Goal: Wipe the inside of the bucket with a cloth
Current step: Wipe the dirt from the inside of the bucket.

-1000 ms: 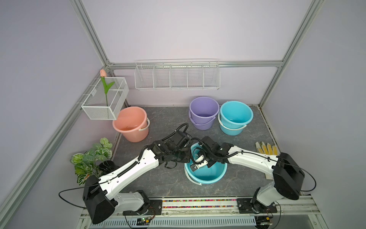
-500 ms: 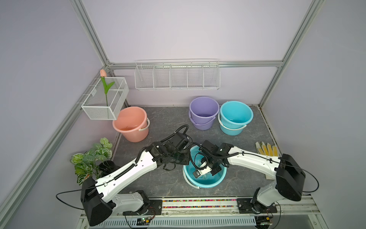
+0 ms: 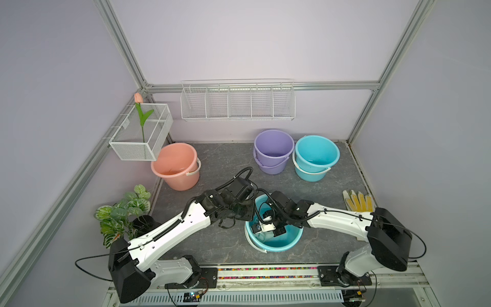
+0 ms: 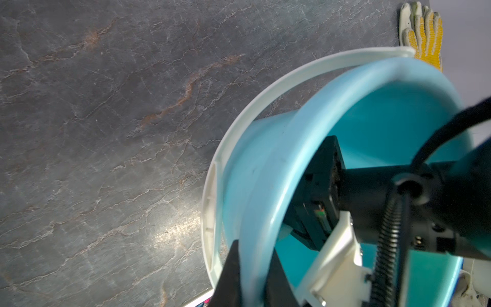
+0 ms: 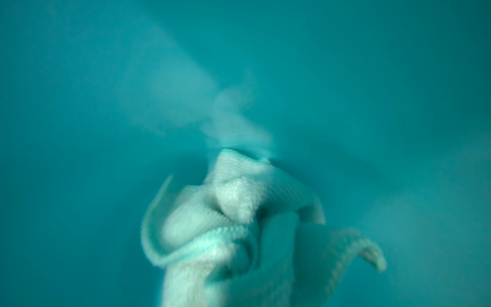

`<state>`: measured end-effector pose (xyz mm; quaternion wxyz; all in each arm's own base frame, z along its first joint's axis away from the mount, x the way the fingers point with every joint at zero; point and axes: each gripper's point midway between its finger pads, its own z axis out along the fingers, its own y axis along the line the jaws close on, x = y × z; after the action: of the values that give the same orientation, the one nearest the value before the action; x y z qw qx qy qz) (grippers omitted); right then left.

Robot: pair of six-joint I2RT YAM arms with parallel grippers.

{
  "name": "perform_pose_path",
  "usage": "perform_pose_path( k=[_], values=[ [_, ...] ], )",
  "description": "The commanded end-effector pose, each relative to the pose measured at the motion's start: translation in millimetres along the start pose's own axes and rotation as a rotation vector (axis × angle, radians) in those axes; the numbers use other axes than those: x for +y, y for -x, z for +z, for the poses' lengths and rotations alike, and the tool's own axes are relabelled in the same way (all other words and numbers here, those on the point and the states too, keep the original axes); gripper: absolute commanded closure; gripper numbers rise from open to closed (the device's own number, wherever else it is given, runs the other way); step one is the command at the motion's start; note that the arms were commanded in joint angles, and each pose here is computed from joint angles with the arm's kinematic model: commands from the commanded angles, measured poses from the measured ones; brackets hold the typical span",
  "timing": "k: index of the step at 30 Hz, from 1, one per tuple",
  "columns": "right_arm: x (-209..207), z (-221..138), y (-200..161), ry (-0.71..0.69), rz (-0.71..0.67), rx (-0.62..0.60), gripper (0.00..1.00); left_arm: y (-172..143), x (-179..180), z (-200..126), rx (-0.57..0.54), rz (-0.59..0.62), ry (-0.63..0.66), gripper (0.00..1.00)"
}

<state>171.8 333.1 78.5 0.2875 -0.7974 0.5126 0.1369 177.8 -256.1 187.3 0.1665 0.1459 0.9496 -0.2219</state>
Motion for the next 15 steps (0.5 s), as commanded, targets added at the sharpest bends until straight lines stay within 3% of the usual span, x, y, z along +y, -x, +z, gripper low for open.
perform_pose_path(
  k=[1,6,10,15],
  values=[
    [-55.4,-15.4,12.1,-0.308,-0.058,0.002,0.93,0.8,-4.3,1.2,-0.008,0.004,-0.025,1.00],
    [-68.0,-33.0,-7.5,-0.387,-0.165,0.173,0.93,0.7,-3.5,1.4,-0.004,0.007,-0.019,1.00],
    [-56.2,-44.9,-23.2,-0.302,-0.239,0.308,0.93,0.1,-1.5,0.2,-0.009,0.007,-0.012,1.00],
    [-17.5,-56.2,-39.4,-0.069,-0.289,0.418,0.93,2.0,-0.4,-1.0,-0.011,0.015,0.001,1.00]
  ],
)
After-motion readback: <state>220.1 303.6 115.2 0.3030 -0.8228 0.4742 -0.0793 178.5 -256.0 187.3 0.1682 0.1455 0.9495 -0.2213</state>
